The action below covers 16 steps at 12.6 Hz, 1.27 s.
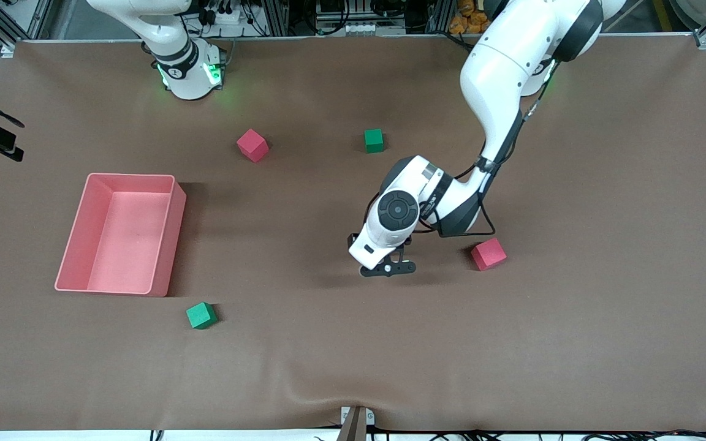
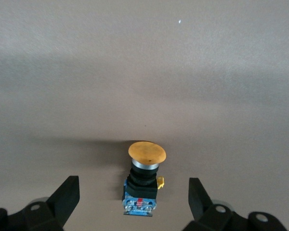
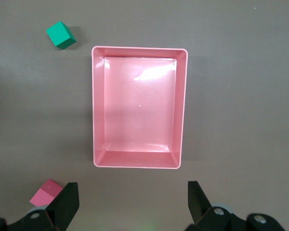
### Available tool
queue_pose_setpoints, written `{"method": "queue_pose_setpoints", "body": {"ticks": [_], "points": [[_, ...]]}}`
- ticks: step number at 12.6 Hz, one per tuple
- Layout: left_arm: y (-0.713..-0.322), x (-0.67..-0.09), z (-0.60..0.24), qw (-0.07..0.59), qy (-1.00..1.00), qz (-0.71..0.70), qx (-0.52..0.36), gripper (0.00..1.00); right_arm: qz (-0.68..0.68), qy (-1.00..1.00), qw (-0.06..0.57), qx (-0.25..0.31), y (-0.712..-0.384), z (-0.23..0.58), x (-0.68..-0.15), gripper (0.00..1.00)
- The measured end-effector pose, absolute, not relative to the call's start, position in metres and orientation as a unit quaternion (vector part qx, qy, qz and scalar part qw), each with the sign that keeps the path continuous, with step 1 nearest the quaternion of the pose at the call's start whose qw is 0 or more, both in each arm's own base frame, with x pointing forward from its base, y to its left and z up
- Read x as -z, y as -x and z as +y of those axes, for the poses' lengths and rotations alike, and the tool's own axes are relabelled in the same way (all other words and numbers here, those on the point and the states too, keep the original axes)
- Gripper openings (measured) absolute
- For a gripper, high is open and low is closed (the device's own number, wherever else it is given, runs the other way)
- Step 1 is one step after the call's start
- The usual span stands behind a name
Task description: Place and upright button with both arms
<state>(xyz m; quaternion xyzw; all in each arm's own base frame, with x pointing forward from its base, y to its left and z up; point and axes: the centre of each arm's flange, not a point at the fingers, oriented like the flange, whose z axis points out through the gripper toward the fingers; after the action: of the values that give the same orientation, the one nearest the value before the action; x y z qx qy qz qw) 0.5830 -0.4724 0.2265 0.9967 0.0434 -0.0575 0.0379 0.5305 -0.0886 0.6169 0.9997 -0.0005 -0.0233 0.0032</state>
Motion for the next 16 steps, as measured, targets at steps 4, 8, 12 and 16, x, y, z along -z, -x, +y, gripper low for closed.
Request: {"method": "queue_pose_setpoints", "body": {"ticks": [4, 8, 12, 16], "points": [[-0.577, -0.211, -0.478, 0.035, -0.996, 0.046, 0.062, 1.0, 0.01, -1.0, -0.004, 0.028, -0.531, -0.075, -0.618, 1.0], [-0.57, -0.199, -0.485, 0.033, -0.996, 0.046, 0.065, 0.97, 0.013, -0.999, -0.007, 0.033, -0.529, -0.072, -0.622, 1.0], [-0.57, -0.196, -0.485, 0.036, -0.995, 0.052, 0.071, 0.84, 0.015, -0.999, -0.008, 0.036, -0.53, -0.069, -0.62, 1.0], [-0.569, -0.188, -0.483, 0.033, -0.995, 0.053, 0.075, 0.83, 0.018, -0.999, -0.008, 0.036, -0.531, -0.066, -0.62, 1.0]]}}
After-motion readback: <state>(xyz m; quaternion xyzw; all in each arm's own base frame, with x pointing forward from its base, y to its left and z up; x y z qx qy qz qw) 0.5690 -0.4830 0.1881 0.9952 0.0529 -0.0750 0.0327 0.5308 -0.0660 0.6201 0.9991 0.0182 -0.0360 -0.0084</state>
